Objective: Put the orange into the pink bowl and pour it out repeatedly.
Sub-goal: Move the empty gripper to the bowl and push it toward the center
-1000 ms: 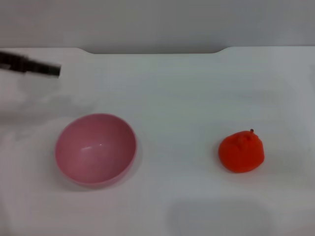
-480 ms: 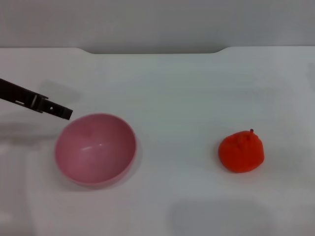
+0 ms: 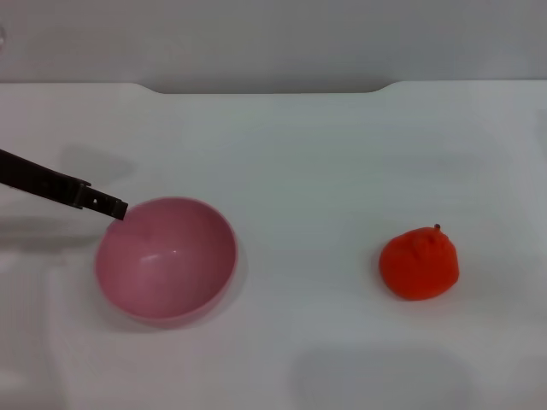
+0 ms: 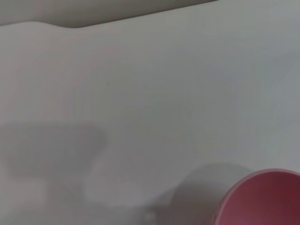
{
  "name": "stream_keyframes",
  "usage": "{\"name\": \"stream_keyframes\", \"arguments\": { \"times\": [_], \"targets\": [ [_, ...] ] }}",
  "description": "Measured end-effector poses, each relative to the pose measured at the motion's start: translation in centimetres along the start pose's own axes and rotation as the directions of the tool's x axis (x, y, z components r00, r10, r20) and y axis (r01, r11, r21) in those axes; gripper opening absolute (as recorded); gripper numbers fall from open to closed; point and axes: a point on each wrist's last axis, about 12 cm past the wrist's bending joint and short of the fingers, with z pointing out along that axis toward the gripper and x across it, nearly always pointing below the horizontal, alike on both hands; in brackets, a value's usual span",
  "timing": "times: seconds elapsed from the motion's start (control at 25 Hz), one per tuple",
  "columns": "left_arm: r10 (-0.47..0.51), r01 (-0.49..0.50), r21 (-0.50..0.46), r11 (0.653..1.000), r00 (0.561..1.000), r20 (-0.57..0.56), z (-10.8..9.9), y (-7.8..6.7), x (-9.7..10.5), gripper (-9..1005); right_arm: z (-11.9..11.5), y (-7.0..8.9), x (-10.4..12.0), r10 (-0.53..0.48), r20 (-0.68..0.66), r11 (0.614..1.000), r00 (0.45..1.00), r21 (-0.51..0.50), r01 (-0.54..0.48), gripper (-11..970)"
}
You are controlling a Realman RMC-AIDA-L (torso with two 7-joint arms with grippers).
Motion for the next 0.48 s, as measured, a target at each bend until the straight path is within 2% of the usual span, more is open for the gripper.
{"name": "stream_keyframes", "arguments": {
  "times": [0.48],
  "targets": [
    [-0.018,0.019,0.031,0.999,0.999,-0.045,2.0,-0.4,1.0,722,0.4,0.0,-0.2,-0.005,0.01,1.0,1.0,-0.011,0.005,690]
  ]
}}
